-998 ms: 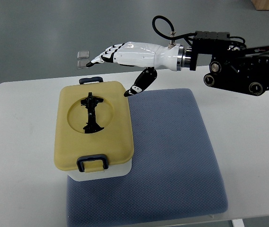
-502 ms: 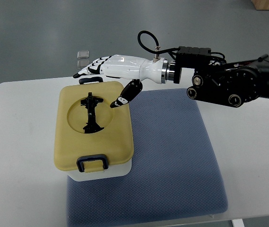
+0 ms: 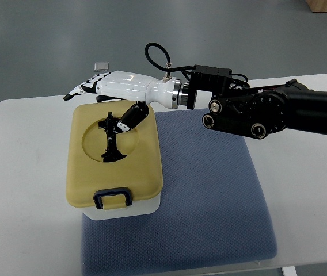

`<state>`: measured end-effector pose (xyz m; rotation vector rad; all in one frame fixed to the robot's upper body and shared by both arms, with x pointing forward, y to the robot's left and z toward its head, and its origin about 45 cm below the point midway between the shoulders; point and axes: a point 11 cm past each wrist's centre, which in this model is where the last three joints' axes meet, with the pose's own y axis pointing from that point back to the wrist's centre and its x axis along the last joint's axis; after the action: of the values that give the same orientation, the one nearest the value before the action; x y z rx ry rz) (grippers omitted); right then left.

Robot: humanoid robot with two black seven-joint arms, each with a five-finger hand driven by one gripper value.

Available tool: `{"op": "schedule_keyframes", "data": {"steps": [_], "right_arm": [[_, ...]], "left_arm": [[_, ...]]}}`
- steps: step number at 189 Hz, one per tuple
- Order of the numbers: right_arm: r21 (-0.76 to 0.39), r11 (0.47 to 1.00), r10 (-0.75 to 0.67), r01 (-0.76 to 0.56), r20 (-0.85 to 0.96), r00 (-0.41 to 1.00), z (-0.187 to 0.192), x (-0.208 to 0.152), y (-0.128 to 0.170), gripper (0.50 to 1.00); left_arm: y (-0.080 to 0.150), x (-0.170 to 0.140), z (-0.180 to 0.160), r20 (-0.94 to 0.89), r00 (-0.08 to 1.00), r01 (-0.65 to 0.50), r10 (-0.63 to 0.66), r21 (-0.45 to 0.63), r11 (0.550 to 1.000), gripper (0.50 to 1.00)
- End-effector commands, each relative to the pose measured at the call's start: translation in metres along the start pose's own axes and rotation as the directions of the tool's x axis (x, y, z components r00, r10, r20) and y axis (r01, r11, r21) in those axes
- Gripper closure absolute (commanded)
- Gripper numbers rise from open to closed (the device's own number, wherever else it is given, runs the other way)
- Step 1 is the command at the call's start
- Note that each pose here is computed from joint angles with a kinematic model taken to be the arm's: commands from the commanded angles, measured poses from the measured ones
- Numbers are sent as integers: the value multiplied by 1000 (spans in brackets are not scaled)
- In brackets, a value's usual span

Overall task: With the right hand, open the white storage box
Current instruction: 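Close the right hand fingers around the black lid handle, then lift the yellow lid off the white box with the right hand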

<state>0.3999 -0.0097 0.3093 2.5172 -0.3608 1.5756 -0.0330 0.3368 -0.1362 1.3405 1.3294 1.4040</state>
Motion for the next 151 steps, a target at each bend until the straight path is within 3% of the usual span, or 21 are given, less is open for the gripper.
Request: {"op": "schedule_keyframes", "data": {"steps": [1,18,44,81,97,151], "right_arm": [[8,1000,9,-9,22,1000,-3,-3,-4,679],[12,1000,7,-8,34,999,-4,-7,-5,746],[15,1000,3,-4,35,999,-5,-8,-7,1000],[4,1000,17,-17,22,1000,-2,2,-4,1000],[-12,999,32,-32,-12,999,3,22,4,1000],[-103,993,53,-57,-48,997,21,78,64,1000]], "left_arm": [[0,0,0,1,1000,1,-1,0,1000,500],[0,0,0,-1,1000,-1,1,0,1000,500],[0,0,0,0,1000,2,-2,0,1000,500],[0,0,0,1,1000,0,0,0,1000,500],[0,0,0,1,1000,0,0,0,1000,500],[0,0,0,1,1000,1,-1,0,1000,500]]}}
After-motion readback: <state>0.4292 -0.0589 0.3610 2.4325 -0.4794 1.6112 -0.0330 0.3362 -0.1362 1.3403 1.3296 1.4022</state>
